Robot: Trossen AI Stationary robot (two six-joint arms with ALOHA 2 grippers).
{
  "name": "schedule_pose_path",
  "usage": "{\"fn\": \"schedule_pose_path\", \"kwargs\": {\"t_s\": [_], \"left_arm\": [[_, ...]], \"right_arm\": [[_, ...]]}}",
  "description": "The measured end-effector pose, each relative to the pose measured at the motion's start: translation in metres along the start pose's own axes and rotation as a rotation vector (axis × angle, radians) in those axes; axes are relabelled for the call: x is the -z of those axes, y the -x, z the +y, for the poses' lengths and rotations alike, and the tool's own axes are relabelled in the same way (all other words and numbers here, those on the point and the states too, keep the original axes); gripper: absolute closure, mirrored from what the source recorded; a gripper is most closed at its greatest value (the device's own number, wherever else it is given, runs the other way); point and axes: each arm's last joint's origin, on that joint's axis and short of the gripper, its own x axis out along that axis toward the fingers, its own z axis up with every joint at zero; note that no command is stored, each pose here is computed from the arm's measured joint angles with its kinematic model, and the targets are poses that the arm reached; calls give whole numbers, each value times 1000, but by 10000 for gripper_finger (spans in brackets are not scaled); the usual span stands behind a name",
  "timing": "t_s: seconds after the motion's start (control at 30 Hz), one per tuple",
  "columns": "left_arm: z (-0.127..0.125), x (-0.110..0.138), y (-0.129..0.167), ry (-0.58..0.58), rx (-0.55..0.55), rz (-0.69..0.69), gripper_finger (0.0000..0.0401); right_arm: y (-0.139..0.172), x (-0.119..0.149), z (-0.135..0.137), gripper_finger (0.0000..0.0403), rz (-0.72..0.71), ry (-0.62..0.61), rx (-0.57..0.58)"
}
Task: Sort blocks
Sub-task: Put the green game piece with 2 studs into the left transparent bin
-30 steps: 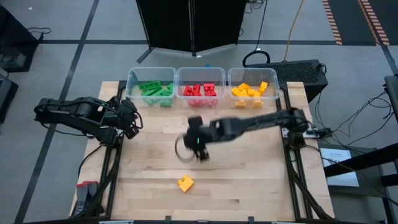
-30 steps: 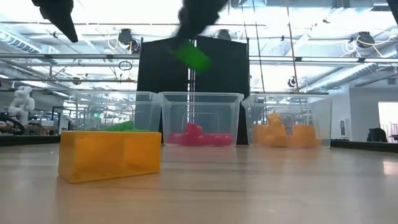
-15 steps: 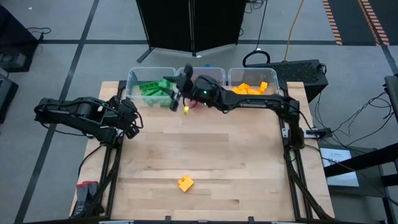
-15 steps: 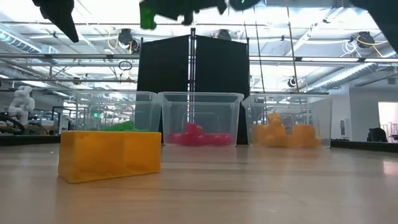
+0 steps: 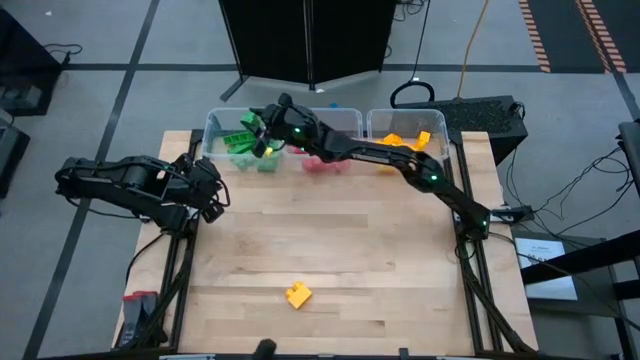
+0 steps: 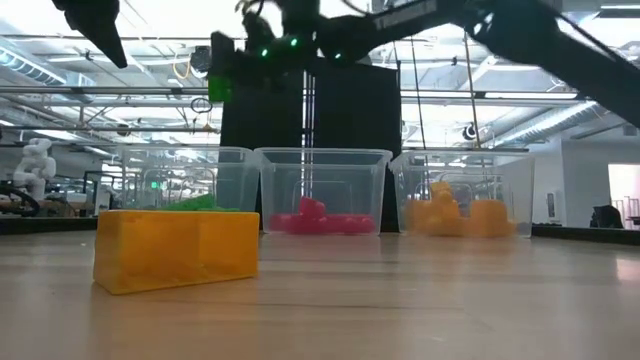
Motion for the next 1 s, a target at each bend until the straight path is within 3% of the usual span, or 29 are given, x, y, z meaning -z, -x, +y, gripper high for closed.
{"fn": "schedule_pose_path", "kwargs": {"t_s": [0.17,0.4,1.0], "left_arm": [[0,0,0,-2,0,-1,401],[0,0,0,-3,-1,-1,401],[1,0,0,-4,-18,-13,401]], "right_arm": [[-22,30,-11,244,85,-67,23],[-28,66,-15,244,208,-189,47],[-27,74,-17,205,272,-198,56]]}}
